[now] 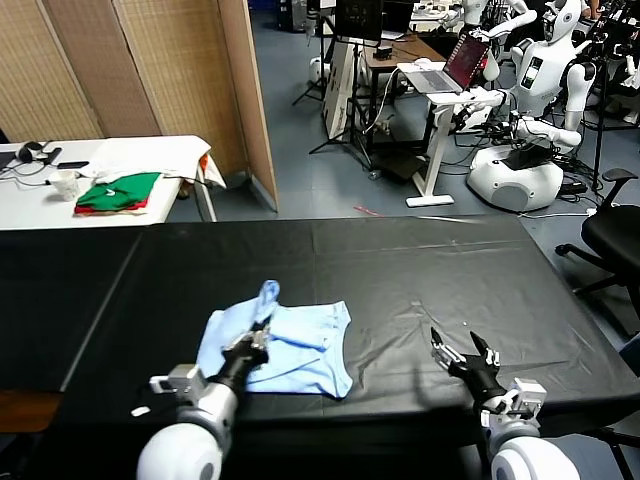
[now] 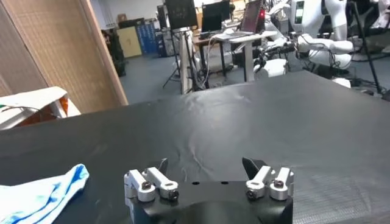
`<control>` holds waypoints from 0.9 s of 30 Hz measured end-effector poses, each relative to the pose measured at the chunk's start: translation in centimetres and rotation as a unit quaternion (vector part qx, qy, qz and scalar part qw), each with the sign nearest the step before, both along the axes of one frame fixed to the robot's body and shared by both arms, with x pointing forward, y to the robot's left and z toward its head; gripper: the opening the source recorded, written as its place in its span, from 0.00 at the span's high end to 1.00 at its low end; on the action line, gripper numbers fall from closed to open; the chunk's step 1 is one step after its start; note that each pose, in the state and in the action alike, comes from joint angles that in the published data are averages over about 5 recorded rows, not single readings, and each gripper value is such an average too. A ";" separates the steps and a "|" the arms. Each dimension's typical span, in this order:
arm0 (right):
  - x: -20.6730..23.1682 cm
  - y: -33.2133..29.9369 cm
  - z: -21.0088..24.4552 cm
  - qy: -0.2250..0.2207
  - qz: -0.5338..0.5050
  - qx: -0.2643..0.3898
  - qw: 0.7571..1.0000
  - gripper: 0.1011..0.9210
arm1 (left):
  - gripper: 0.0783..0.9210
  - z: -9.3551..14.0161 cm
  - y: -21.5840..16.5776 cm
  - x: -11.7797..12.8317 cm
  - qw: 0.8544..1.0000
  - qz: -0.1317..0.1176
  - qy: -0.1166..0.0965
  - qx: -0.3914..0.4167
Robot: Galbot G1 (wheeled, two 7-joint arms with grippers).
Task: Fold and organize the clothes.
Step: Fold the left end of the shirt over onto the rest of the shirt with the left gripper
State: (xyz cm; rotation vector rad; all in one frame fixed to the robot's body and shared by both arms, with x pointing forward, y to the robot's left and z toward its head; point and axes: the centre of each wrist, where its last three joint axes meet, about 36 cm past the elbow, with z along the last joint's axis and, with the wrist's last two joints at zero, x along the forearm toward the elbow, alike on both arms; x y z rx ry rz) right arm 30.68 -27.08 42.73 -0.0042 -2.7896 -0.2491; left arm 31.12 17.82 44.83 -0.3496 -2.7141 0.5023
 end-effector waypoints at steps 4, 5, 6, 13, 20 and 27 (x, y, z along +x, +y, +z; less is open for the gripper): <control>0.1 0.1 -0.1 0.000 0.001 0.001 1.000 0.02 | 0.86 -0.2 -1.2 0.0 1.000 -0.015 0.003 -0.014; 0.1 0.1 -0.1 0.000 0.002 0.001 1.000 0.02 | 0.86 -0.2 -1.5 0.0 1.000 -0.017 0.003 -0.017; 0.1 0.1 -0.1 0.001 0.002 0.001 1.000 0.02 | 0.86 -0.2 -1.8 0.1 1.000 -0.020 0.002 -0.019; -0.2 -0.1 -0.1 0.003 0.005 -0.002 1.000 0.02 | 0.86 -0.6 -3.4 0.5 0.999 -0.024 0.002 -0.027; -0.3 0.5 0.5 0.000 0.027 0.013 1.000 0.02 | 0.85 -1.7 -4.3 0.4 0.999 -0.020 0.002 -0.025; 0.1 1.2 1.0 -0.001 0.055 0.019 0.998 0.02 | 0.45 -2.4 -4.8 0.4 0.999 -0.014 0.006 -0.051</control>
